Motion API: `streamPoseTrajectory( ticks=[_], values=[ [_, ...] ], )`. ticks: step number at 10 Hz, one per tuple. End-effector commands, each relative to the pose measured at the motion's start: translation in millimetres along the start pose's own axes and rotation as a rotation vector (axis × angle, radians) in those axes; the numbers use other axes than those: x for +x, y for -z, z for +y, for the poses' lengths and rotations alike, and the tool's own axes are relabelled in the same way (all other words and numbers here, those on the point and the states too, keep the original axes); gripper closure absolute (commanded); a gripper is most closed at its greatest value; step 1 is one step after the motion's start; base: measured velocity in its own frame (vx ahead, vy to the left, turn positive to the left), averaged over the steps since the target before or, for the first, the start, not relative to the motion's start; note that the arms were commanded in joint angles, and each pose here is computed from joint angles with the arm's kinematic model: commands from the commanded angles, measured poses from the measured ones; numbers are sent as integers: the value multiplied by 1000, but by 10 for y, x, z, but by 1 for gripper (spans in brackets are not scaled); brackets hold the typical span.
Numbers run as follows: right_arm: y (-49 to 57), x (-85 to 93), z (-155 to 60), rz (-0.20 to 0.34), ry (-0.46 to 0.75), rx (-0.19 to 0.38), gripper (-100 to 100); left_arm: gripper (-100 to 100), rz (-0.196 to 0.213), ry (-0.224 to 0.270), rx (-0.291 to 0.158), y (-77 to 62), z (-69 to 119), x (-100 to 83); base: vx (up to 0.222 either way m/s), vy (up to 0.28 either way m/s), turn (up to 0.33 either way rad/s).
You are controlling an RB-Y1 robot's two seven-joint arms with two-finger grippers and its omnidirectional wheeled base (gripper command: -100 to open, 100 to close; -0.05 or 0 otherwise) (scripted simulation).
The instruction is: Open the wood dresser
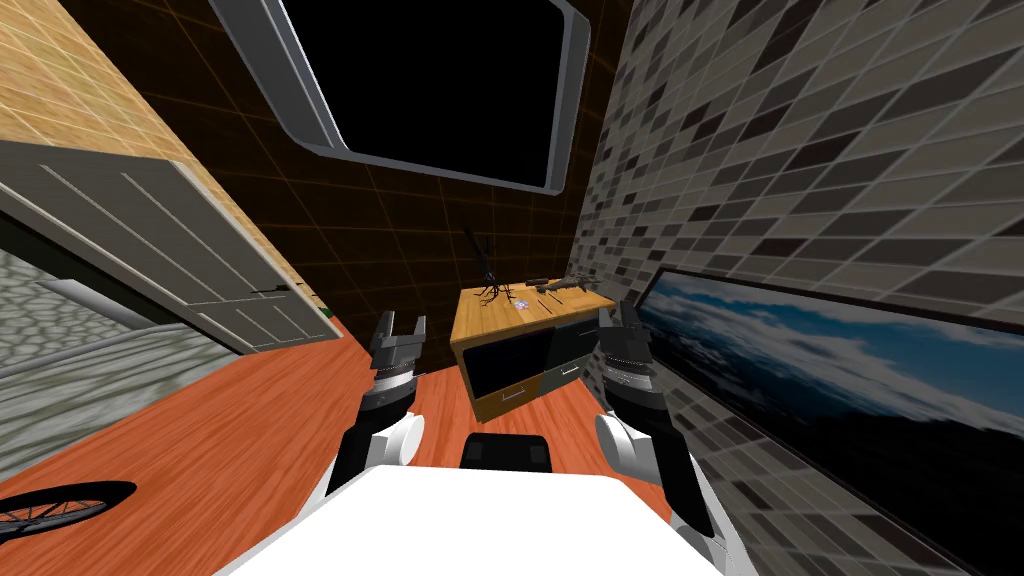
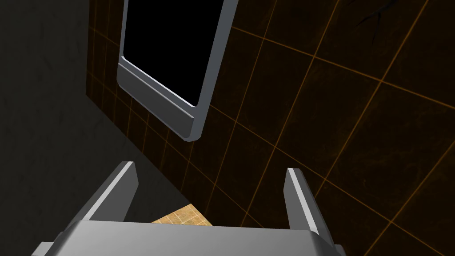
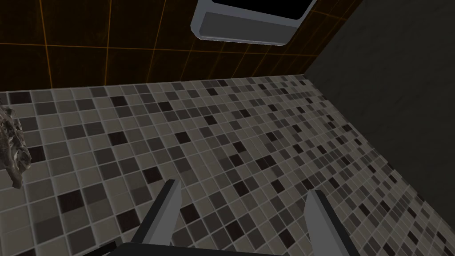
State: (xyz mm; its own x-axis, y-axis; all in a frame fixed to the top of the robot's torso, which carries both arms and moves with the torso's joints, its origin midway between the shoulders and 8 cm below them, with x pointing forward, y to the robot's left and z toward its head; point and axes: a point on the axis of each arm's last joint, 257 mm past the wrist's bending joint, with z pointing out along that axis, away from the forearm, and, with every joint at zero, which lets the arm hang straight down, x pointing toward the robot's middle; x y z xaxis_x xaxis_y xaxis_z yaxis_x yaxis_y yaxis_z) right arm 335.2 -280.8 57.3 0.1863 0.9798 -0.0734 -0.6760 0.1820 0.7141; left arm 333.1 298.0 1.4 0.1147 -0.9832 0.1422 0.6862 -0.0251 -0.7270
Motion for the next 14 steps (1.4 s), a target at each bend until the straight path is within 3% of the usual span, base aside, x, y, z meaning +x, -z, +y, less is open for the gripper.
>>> streamPoseTrajectory(
  ticks=[1, 9, 10, 14],
  values=[
    [0, 0, 0, 0, 0, 0, 0, 0, 0, 0, 0, 0, 0, 0, 0, 0, 0],
    [0, 0, 2, 0, 0, 0, 0, 0, 0, 0, 0, -1, -2, 0, 0, 0, 0],
    [14, 14, -69, 30, -41, 12, -100, 0, 0, 0, 0, -1, -2, 0, -11, 6, 135],
    [53, -46, -233, 38, -155, 45, -100, 0, 0, 0, 0, 0, 1, 0, -35, 7, 120]
  ],
)
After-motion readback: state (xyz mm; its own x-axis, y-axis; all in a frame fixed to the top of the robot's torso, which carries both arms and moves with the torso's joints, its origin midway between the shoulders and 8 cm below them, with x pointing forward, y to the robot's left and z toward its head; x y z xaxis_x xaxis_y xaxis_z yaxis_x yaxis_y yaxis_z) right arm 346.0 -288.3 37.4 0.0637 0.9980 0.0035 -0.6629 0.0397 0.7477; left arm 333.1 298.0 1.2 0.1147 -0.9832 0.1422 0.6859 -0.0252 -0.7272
